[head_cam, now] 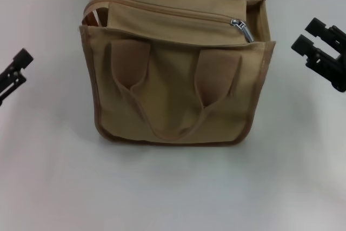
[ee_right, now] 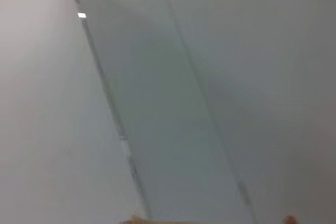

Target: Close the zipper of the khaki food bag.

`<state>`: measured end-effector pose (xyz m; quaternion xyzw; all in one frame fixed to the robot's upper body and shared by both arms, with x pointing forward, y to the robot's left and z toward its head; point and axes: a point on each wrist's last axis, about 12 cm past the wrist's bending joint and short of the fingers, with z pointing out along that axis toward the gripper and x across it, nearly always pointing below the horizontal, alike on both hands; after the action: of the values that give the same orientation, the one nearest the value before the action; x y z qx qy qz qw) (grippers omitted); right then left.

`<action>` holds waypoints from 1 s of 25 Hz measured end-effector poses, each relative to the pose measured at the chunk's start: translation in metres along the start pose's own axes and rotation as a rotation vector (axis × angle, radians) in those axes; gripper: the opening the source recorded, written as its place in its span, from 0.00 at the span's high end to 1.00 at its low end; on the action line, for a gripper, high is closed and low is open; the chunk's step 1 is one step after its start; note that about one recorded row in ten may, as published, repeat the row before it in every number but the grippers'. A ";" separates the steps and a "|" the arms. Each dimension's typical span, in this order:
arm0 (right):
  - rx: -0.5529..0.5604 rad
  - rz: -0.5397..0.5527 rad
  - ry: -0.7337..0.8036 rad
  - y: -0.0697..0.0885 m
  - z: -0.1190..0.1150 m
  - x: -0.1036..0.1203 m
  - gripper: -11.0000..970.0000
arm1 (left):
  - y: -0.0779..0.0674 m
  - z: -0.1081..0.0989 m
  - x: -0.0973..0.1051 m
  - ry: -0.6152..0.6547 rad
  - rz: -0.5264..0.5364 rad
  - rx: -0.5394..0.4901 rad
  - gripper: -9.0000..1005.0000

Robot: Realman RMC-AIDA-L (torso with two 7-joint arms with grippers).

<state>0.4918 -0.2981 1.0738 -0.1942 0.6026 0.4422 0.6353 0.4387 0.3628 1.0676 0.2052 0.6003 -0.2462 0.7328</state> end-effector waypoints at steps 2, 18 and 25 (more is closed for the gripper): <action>-0.060 -0.002 0.011 0.004 0.000 -0.002 0.24 | -0.009 -0.004 0.002 0.025 -0.026 0.078 0.19; -0.458 -0.049 0.318 0.041 0.024 0.031 0.24 | -0.048 0.028 0.025 0.308 -0.071 0.611 0.19; -0.529 -0.085 0.402 0.049 0.024 0.045 0.24 | -0.053 0.036 0.029 0.359 -0.063 0.706 0.19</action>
<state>0.4617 -0.2385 1.0499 -0.4607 0.5714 0.5093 0.4494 0.4388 0.2958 1.0456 0.4656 0.6034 -0.4200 0.4927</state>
